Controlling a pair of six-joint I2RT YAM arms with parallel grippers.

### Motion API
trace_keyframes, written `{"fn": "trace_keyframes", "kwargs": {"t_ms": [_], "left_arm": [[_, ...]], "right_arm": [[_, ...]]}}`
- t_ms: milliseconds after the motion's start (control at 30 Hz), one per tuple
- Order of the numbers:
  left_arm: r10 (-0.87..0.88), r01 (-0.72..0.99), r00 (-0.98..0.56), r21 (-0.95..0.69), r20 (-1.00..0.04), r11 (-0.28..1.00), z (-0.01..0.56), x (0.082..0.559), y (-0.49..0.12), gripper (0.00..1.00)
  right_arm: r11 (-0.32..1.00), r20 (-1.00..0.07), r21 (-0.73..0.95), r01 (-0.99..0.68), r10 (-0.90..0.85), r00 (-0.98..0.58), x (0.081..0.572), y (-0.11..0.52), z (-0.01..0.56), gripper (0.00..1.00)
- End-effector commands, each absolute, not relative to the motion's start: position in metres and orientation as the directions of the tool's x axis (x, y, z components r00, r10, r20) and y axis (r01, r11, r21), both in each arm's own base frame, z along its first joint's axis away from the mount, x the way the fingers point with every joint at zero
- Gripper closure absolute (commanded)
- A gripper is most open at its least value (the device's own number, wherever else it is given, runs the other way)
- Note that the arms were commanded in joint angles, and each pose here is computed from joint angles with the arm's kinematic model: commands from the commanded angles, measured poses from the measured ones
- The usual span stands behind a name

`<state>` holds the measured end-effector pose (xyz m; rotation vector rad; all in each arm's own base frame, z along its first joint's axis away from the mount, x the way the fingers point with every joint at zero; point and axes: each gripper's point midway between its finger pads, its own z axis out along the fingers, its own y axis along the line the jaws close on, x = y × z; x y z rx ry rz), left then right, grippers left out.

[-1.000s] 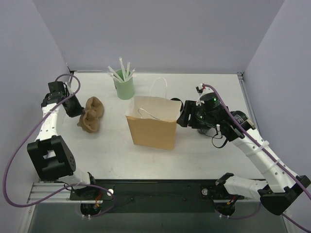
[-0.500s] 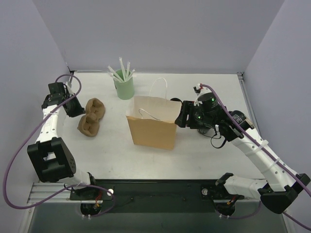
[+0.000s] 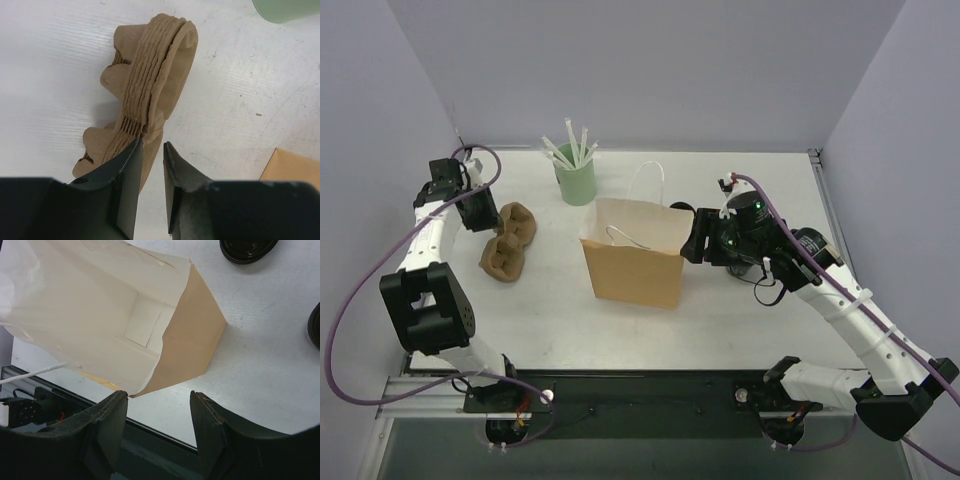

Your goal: Pack the takeout coffee

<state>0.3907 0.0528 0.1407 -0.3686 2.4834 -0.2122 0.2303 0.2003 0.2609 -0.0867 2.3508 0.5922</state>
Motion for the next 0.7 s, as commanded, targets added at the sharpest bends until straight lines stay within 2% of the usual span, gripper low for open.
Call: {"fn": "trace_keyframes", "kwargs": {"t_ms": [0, 667], "left_arm": [[-0.228, -0.099, -0.783, -0.246, -0.579, 0.964, 0.148, 0.412, 0.038, 0.66], [-0.190, -0.080, -0.775, -0.205, -0.603, 0.976, 0.144, 0.430, 0.044, 0.62]], "right_arm": [[0.899, -0.671, 0.374, -0.229, 0.091, -0.736, 0.231, 0.198, 0.270, 0.46], [0.901, -0.659, 0.374, -0.220, 0.092, -0.746, 0.231, 0.199, 0.268, 0.46]]}}
